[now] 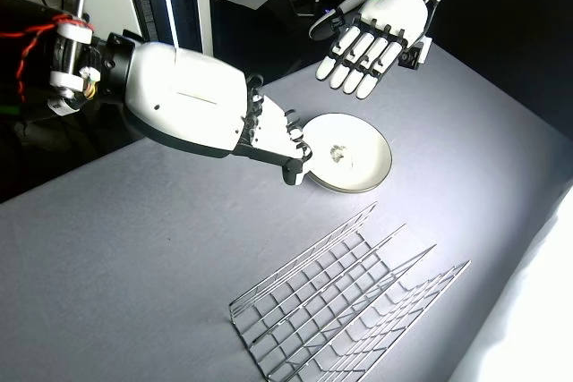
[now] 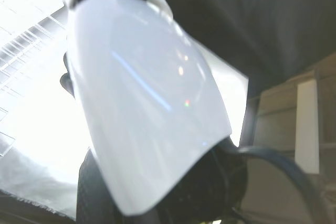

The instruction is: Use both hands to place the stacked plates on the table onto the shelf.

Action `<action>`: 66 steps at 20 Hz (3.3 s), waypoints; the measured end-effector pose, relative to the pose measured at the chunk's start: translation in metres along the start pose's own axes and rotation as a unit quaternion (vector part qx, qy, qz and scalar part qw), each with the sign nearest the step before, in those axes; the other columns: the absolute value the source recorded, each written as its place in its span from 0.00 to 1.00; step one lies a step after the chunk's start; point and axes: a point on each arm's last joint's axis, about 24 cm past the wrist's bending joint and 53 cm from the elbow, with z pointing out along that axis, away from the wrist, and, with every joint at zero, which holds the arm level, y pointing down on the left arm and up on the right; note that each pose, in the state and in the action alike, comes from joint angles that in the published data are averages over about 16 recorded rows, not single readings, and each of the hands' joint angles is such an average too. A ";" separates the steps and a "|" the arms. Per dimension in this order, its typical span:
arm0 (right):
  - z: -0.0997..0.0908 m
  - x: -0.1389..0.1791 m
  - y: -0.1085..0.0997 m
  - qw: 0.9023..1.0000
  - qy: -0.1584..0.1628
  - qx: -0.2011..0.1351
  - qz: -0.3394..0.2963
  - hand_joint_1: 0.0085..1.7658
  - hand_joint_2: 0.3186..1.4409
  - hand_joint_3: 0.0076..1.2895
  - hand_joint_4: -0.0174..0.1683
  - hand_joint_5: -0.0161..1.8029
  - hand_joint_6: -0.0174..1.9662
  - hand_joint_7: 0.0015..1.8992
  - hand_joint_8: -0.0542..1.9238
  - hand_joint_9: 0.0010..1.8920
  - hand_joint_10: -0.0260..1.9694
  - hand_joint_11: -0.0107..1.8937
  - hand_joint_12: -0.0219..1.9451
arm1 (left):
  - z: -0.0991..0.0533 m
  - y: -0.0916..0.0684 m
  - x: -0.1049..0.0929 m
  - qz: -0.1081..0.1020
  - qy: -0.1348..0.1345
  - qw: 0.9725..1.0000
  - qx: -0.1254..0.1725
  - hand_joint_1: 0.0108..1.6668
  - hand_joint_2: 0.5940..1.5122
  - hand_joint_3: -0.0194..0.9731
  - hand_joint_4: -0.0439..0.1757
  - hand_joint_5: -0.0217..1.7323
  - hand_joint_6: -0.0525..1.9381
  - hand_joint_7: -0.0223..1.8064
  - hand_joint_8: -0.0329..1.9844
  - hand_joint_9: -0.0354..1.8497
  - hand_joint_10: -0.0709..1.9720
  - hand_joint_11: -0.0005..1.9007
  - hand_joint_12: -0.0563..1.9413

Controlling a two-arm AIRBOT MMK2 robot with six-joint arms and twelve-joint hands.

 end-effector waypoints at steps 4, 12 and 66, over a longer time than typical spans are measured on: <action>0.000 0.004 0.001 1.000 0.006 -0.001 -0.006 0.17 0.81 0.01 0.13 0.22 0.02 0.22 0.04 0.21 0.03 0.01 0.55 | 0.000 -0.003 0.007 0.003 0.021 1.000 0.017 0.01 0.52 0.06 0.22 0.02 0.03 0.03 0.02 0.03 0.04 0.01 0.02; 0.001 0.011 0.005 1.000 0.018 -0.008 -0.023 0.31 0.71 0.01 0.14 0.21 0.02 0.21 0.04 0.21 0.03 0.02 0.54 | -0.008 0.008 0.039 0.020 0.100 0.994 0.034 0.01 0.53 0.05 0.20 0.03 0.02 0.04 0.01 0.04 0.04 0.01 0.02; 0.054 0.029 -0.001 0.989 0.048 -0.089 -0.107 0.51 0.60 0.01 0.14 0.17 0.02 0.17 0.04 0.17 0.02 0.02 0.47 | -0.056 0.115 0.141 0.066 0.288 0.955 -0.041 0.00 0.56 0.04 0.16 0.01 0.02 0.02 0.01 0.03 0.03 0.01 0.02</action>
